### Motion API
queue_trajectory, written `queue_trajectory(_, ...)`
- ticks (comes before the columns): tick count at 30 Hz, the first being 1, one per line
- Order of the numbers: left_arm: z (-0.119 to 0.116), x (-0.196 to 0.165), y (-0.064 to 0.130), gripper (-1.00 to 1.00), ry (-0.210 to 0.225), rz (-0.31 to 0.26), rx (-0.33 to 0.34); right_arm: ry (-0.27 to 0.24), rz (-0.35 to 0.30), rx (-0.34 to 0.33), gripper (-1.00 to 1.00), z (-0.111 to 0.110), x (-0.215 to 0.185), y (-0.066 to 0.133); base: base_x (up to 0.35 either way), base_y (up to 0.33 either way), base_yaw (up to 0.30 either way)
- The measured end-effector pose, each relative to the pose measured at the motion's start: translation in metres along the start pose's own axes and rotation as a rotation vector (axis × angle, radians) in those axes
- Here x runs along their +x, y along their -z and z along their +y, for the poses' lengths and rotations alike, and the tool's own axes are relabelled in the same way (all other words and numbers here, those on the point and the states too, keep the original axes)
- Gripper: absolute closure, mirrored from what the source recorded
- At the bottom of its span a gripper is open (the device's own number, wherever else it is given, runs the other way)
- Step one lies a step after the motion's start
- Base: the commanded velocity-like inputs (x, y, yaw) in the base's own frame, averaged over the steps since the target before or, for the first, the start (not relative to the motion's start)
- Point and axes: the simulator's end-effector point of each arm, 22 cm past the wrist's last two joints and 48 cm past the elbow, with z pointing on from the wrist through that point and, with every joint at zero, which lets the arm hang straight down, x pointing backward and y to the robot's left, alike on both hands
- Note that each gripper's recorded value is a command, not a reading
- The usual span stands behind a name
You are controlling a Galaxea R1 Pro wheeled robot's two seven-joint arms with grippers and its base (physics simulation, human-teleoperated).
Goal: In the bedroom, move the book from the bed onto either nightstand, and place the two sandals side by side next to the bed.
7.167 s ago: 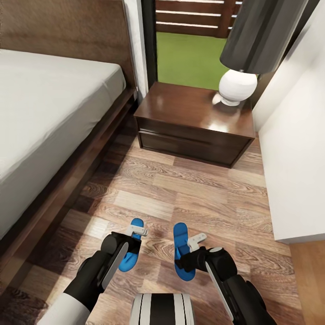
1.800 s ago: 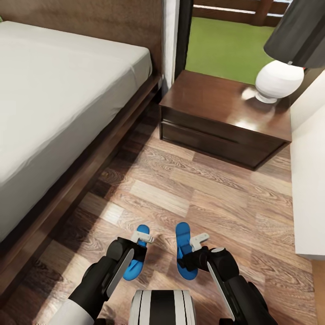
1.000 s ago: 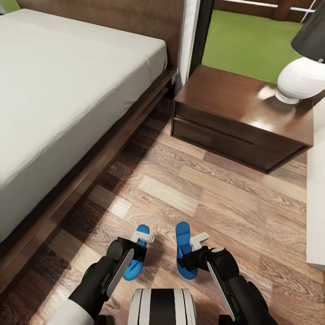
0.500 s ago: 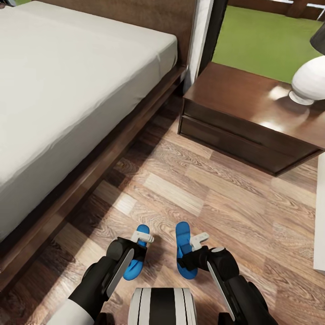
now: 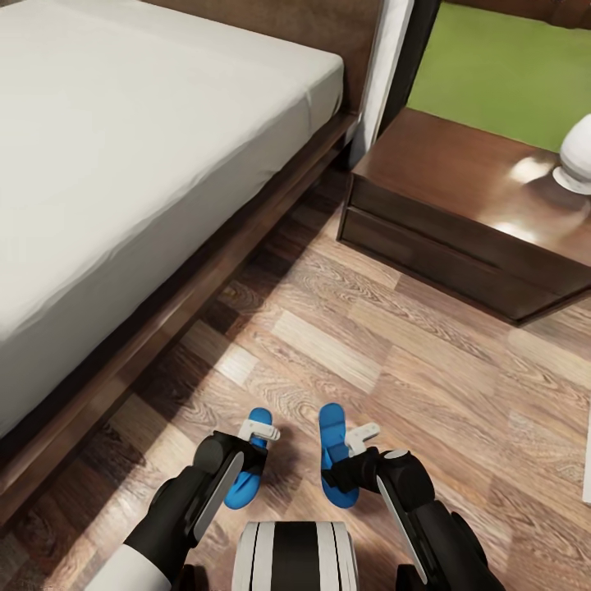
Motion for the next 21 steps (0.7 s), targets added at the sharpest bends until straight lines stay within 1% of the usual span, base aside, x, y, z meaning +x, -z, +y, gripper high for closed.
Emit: queue_trajectory(21,-0.0014,0.0074,-0.0089,1.0,0.002,0.021,0.007,-0.007,0.021,-0.006,1.0,-0.0002,0.0079,-0.008,0.0,0.0,0.128)
